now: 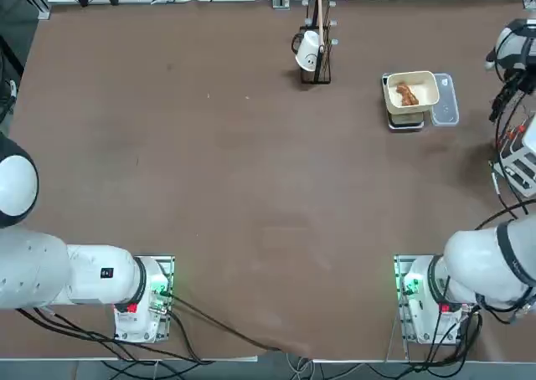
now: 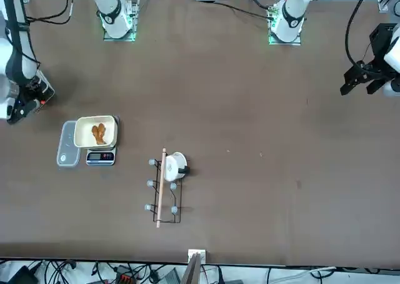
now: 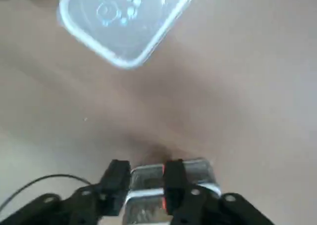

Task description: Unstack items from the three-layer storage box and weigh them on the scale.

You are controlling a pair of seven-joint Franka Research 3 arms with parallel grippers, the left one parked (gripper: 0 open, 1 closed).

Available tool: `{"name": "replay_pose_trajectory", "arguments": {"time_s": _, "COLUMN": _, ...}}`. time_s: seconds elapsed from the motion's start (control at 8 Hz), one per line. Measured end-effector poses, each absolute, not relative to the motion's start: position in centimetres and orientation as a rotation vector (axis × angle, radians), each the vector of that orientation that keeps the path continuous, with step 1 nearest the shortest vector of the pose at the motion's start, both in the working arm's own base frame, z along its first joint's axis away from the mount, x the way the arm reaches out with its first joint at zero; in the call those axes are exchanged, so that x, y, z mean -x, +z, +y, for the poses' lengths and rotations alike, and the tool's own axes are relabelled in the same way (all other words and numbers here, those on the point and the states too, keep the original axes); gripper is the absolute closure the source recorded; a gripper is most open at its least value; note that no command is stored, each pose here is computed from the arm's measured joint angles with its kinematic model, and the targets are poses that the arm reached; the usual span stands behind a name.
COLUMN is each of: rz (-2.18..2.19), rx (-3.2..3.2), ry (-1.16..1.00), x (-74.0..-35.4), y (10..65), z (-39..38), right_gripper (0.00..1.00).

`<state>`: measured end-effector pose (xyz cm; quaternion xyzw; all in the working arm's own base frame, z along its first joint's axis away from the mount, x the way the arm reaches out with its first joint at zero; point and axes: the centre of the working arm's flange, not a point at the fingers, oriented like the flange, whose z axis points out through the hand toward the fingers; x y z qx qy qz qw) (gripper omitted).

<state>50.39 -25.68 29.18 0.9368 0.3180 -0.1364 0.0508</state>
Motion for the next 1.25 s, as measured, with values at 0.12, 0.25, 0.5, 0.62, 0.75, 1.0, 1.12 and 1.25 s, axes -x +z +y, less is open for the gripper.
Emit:
{"name": "replay_pose_trajectory", "arguments": {"time_s": 0.12, "rz": 0.973, "rx": -2.845, "ry": -0.411, "x": -50.5, "y": 28.3, "z": -25.9, "right_gripper": 0.29}}
{"name": "replay_pose_trajectory", "arguments": {"time_s": 0.25, "rz": 0.988, "rx": -2.832, "ry": -0.44, "x": -50.3, "y": 27.4, "z": -26.3, "right_gripper": 0.13}}
{"name": "replay_pose_trajectory", "arguments": {"time_s": 0.5, "rz": 1.028, "rx": -2.767, "ry": -0.505, "x": -49.7, "y": 26.3, "z": -27.6, "right_gripper": 0.14}}
{"name": "replay_pose_trajectory", "arguments": {"time_s": 0.62, "rz": 1.029, "rx": -2.755, "ry": -0.526, "x": -49.1, "y": 26.0, "z": -28.5, "right_gripper": 0.19}}
{"name": "replay_pose_trajectory", "arguments": {"time_s": 0.75, "rz": 1.033, "rx": -2.749, "ry": -0.547, "x": -48.6, "y": 25.6, "z": -28.9, "right_gripper": 0.25}}
{"name": "replay_pose_trajectory", "arguments": {"time_s": 1.0, "rz": 1.042, "rx": -2.75, "ry": -0.577, "x": -47.8, "y": 24.7, "z": -29.0, "right_gripper": 0.41}}
{"name": "replay_pose_trajectory", "arguments": {"time_s": 1.12, "rz": 1.043, "rx": -2.749, "ry": -0.581, "x": -47.7, "y": 24.7, "z": -29.1, "right_gripper": 0.49}}
{"name": "replay_pose_trajectory", "arguments": {"time_s": 1.25, "rz": 1.045, "rx": -2.746, "ry": -0.583, "x": -47.7, "y": 24.7, "z": -29.1, "right_gripper": 0.51}}
